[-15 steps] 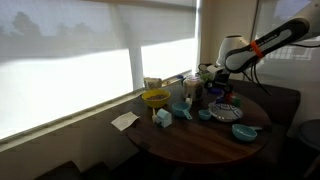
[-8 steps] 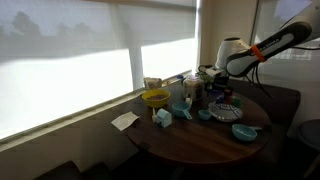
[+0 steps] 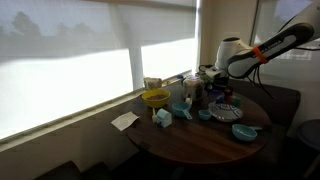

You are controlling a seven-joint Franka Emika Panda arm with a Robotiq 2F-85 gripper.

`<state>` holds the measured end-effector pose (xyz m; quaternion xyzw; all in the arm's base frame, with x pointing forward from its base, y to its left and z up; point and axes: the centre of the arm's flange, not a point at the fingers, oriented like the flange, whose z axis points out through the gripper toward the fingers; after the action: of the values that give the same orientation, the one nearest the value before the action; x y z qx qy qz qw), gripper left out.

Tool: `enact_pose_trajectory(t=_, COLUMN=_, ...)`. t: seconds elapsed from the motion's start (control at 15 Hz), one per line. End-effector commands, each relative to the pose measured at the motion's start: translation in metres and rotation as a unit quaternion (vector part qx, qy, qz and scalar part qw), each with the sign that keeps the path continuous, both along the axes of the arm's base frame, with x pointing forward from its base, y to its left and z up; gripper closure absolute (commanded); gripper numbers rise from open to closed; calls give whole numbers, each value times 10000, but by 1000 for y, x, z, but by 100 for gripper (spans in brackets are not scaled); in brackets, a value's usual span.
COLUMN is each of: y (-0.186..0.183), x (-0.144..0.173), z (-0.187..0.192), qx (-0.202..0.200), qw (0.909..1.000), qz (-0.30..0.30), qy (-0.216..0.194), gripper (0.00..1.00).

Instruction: Put the green and blue block in an upright position

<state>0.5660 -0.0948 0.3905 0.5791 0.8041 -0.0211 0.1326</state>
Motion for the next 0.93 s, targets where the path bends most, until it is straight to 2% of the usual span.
enact_pose_trajectory(t=0.0, y=15, x=-11, z=1, qx=-108, qw=9999, qz=-60, qy=22, gripper=0)
enact_pose_trajectory(t=0.2, y=20, x=-12, z=-1, qx=-103, qw=9999, qz=-62, qy=49, gripper=1)
enact_pose_trajectory(t=0.33, y=20, x=-12, z=0, qx=-142, qw=9999, qz=-82, qy=26, gripper=24)
enact_pose_trajectory(t=0.47, y=16, x=-11, z=2, qx=-210, qw=9997, qz=-135, qy=-26, gripper=35)
enact_pose_trajectory(t=0.87, y=10, x=-10, z=1, qx=-304, qw=9993, qz=-224, qy=-2, gripper=79)
